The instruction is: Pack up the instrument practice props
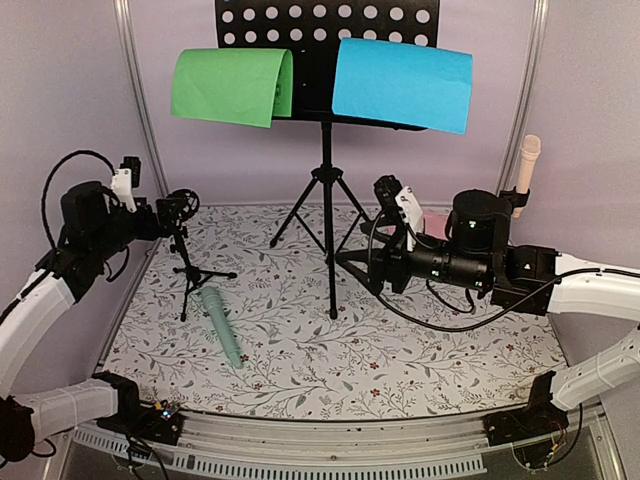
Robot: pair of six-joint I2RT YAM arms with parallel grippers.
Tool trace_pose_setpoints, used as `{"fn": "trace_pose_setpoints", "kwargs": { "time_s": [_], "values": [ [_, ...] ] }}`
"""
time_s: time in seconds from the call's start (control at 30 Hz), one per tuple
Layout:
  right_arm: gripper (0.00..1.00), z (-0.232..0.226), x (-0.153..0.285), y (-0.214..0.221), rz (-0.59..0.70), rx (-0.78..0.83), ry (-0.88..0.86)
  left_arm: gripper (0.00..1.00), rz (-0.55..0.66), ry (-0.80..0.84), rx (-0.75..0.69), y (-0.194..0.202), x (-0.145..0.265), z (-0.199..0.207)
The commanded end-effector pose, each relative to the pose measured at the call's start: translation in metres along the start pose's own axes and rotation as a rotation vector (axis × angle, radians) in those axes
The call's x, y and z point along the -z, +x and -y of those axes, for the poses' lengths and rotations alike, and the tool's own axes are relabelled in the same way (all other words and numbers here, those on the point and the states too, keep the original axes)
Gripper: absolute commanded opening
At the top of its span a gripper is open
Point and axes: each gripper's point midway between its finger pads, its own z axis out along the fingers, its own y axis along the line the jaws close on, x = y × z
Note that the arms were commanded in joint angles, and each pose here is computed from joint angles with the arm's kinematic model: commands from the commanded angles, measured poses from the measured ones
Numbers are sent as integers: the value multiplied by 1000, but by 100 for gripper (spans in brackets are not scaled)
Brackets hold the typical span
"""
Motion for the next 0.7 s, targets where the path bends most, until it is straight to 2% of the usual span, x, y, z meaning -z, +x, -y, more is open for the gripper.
{"fn": "trace_pose_setpoints", "kwargs": {
  "time_s": [0.0, 0.07, 0.13, 0.17, 0.23, 0.33, 0.47, 0.67],
  "values": [
    [87, 10, 8, 7, -7, -21, 51, 99, -31, -3, 107, -2, 22, 6],
    [87, 14, 9, 10, -10, -31, 69, 99, -38, -13, 142, -3, 31, 6],
    [96, 23, 10, 10, -16, -65, 110, 99, -72, -64, 216, 6, 39, -1],
    [98, 29, 9, 11, -26, -107, 113, 99, -92, -97, 262, 10, 43, -5],
    [100, 50, 9, 8, -48, -220, 115, 99, -152, -126, 323, 21, 47, -8],
    [100, 73, 18, 4, -49, -301, 175, 99, -224, -125, 390, 34, 51, -4],
    [99, 101, 42, 1, -20, -259, 291, 99, -271, -131, 411, 53, 57, -4],
    [99, 169, 86, -8, -23, -301, 504, 99, -234, -150, 392, 53, 72, -9]
  ]
}}
